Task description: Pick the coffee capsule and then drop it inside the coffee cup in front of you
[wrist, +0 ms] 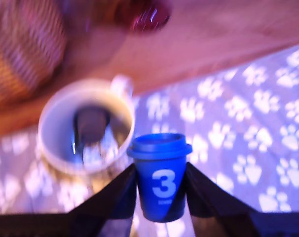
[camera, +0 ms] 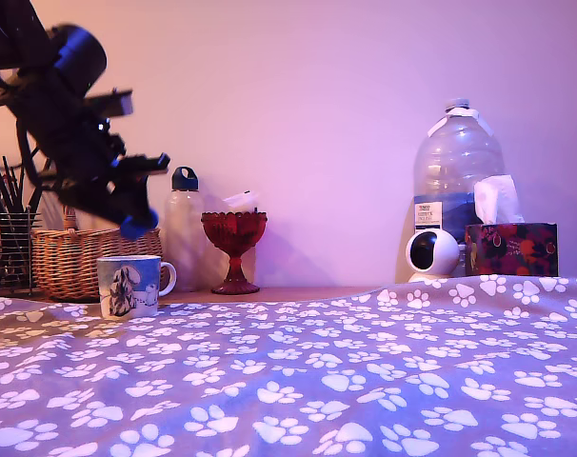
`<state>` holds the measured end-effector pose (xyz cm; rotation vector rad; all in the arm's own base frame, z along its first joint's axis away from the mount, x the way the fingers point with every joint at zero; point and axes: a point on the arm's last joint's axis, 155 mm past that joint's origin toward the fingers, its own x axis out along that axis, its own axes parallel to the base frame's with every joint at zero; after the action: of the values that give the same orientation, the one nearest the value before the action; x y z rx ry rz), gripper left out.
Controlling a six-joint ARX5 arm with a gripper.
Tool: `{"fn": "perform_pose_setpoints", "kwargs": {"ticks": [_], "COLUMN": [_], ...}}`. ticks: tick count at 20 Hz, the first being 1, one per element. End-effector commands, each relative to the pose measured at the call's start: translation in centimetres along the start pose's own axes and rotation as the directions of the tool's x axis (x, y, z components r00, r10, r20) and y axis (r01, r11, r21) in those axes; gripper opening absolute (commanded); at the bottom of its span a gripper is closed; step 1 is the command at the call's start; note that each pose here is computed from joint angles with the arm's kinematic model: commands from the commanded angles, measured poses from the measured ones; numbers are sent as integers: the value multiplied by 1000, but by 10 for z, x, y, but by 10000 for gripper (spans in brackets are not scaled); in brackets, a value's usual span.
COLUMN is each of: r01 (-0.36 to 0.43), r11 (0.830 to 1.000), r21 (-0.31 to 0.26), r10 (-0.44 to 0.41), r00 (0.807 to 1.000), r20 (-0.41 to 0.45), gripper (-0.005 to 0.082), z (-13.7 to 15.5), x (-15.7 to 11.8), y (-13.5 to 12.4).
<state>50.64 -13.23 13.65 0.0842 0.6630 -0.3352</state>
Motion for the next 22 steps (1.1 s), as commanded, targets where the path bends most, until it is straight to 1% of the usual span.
{"fn": "perform_pose_setpoints", "kwargs": {"ticks": [1,3,5,6,7,10,12,14,15,19,22], "r01": [0,-13,-28,-34,-39,-46,-57,-57,-58,-59,-65], "r11": [999,998,998,998,999,998,996,990,989,988,981], "r21": [50,60,50,46,35,-46,-69,-129,-139,-145,-180], "r10": [-2,8,21,27,34,52,66,71,69,61,55], "r00": [999,996,991,990,990,990,989,992,994,998,997], "r20": [42,93,133,138,136,133,135,104,80,11,-58], "gripper": [90,90,90,90,90,91,92,92,93,94,94], "z": [13,25,35,36,35,33,37,39,40,51,47], "x": [-1,-2,-4,-4,-5,-3,-4,0,4,17,24], "y": [0,5,13,17,21,32,40,46,48,49,50]}}
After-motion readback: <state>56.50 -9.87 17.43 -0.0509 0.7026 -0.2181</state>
